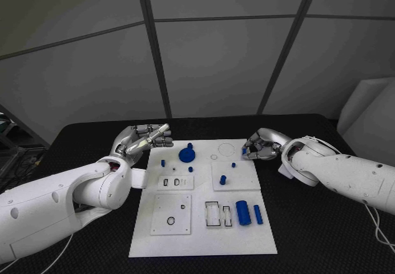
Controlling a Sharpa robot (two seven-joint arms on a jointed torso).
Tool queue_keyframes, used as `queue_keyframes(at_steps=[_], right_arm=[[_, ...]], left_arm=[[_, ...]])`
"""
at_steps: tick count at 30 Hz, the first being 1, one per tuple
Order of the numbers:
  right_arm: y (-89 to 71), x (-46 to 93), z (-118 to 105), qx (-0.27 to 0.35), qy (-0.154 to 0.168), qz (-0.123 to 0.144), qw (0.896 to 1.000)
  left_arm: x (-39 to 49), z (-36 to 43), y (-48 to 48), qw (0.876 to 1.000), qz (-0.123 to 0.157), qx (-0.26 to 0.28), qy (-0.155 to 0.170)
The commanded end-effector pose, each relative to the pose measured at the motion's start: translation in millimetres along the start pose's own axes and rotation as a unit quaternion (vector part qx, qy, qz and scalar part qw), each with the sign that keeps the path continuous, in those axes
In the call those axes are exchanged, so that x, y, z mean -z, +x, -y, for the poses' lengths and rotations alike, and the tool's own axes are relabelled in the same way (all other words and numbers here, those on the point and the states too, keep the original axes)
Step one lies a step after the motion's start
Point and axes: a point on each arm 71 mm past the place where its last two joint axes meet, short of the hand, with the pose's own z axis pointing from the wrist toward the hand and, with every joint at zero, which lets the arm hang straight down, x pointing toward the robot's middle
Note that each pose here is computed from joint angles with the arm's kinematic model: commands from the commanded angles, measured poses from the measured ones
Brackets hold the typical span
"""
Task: Assemble the parts on the task board
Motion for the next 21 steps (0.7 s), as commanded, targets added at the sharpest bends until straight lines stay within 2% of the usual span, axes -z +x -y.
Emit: queue_keyframes(at_steps=[1,6,9,16,21], right_arm=[[-3.5,0.8,-0.8,-0.009,0.007,0.021,1.0],[-4.5,4.5,-7.6,-0.012,0.005,0.031,0.999],[-6.2,6.1,-19.5,-0.019,-0.003,0.037,0.999],[-1.1,3.8,-64.8,-0.025,-0.036,0.035,0.998],[13.8,-6.2,-106.3,-0.017,-0.07,0.031,0.997]], left_arm=[[-0.3,1.3,1.3,1.0,-0.006,0.002,0.004],[0.0,1.3,0.2,1.0,-0.005,0.001,0.004],[0.1,1.3,-0.2,1.0,-0.005,0.001,0.003],[0.0,1.1,-0.6,1.0,-0.004,0.001,0.003],[-0.8,0.7,-0.3,1.0,-0.005,0.001,0.003]])
